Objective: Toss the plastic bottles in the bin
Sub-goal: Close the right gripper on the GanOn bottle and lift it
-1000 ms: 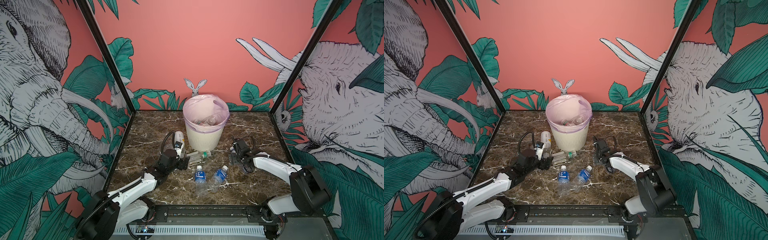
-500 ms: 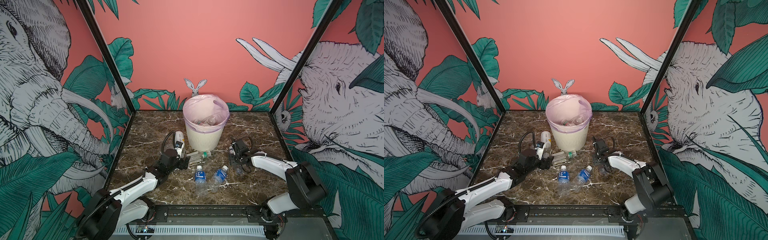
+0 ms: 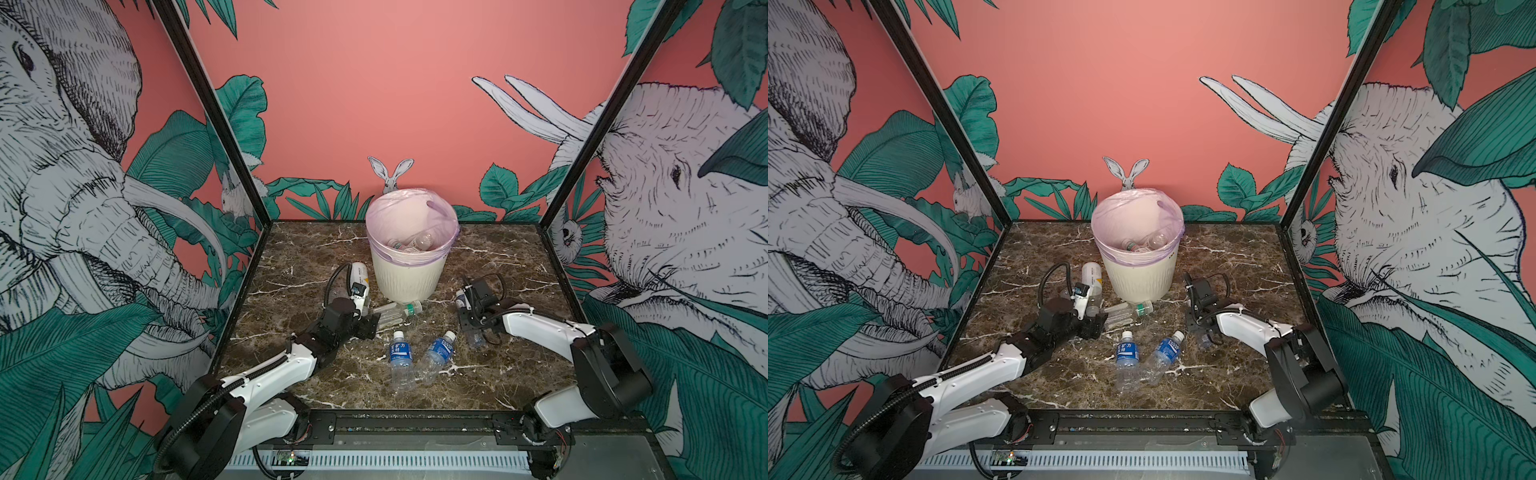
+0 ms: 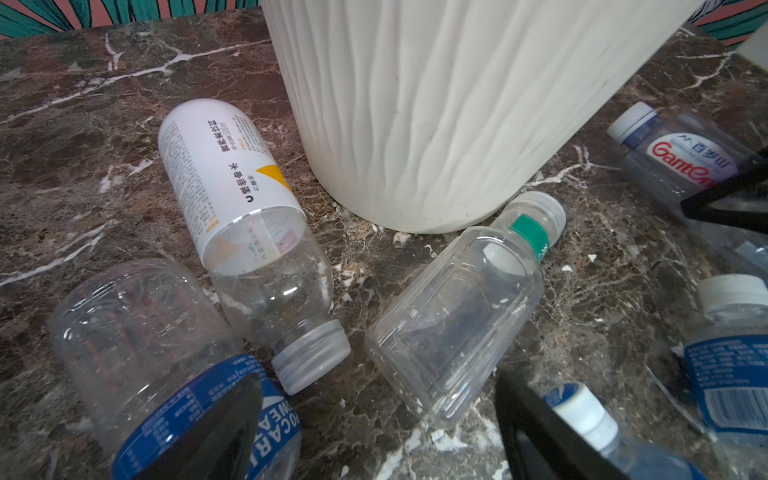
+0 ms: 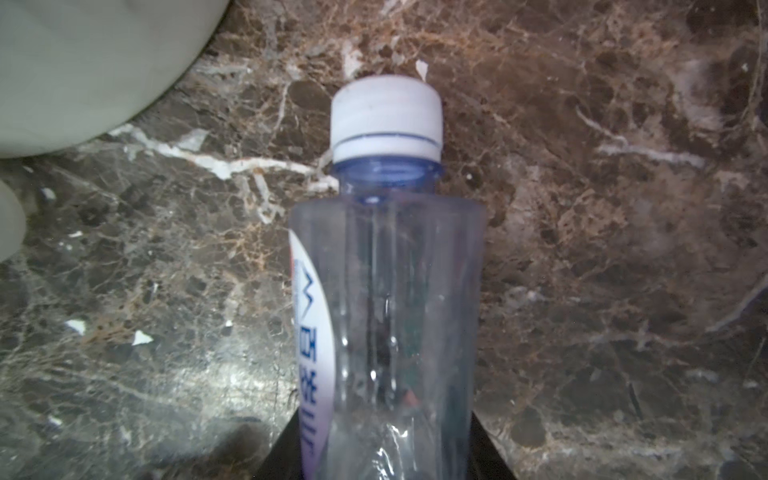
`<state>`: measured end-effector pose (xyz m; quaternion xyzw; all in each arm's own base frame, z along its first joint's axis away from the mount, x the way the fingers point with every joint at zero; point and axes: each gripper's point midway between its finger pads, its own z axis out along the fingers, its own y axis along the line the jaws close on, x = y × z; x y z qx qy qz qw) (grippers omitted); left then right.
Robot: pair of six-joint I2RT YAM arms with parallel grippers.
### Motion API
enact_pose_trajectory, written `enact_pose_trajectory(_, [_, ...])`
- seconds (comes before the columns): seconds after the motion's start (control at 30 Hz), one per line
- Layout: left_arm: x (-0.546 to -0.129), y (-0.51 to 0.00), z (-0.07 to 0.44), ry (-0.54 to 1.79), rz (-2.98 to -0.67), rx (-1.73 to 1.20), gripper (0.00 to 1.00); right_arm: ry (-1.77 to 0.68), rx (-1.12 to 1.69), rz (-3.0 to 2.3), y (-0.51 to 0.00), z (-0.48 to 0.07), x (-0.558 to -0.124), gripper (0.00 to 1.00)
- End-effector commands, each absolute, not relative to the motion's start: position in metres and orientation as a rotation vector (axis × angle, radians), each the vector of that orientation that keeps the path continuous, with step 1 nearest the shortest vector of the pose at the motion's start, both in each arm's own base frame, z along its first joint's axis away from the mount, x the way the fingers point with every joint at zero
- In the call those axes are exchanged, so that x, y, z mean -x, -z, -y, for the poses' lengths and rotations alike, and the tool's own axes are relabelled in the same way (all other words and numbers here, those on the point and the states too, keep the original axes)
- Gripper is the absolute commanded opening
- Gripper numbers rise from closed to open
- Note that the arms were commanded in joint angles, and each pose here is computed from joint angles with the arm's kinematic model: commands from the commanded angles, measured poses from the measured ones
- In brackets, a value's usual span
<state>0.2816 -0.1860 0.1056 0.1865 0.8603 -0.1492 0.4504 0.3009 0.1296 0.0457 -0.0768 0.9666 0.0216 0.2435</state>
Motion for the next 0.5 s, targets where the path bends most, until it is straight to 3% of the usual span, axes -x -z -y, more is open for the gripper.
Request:
enact_pose_trajectory(0.0, [-0.289,-0.118,0.188,0.366,-2.092,-0.449,0.89,-0.079,0.172,-2.553,-0.066,-0.125,-0.301,0.35])
enact_pose_trajectory(0.47, [-0.288,-0.115,0.191,0.382,-2.100,-0.457,0.89,-0.199,0.125,-2.209,-0.169,-0.106,-0.272,0.33])
